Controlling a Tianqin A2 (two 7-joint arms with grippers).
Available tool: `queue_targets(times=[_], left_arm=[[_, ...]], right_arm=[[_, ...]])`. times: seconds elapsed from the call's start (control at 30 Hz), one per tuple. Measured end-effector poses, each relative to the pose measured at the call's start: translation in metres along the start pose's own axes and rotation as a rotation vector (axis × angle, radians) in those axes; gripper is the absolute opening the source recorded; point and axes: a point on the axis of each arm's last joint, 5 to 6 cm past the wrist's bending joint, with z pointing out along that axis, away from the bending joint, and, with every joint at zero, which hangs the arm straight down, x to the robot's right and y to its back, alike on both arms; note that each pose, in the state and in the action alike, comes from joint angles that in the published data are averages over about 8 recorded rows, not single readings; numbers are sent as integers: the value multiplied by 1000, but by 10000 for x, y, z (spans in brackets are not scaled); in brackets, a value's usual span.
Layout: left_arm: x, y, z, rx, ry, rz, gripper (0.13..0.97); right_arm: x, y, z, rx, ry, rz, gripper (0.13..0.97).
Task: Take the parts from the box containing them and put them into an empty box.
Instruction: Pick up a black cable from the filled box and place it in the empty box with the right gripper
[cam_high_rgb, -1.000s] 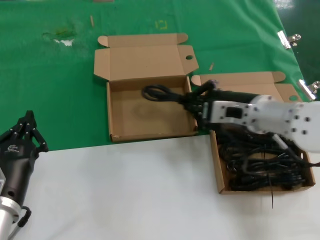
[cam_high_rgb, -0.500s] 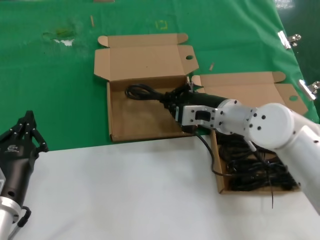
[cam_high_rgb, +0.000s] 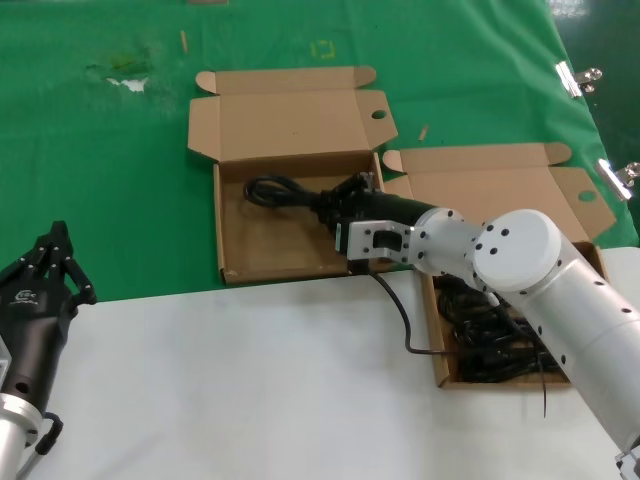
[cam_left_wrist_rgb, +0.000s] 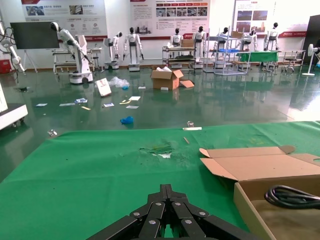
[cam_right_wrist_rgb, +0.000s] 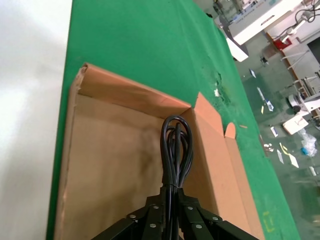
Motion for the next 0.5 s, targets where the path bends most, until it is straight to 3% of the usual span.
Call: queue_targets(times=[0.5], left_arm=[[0, 0, 0, 0, 0, 0, 140]], right_arm=[[-56, 23, -34, 0, -2, 8, 254]])
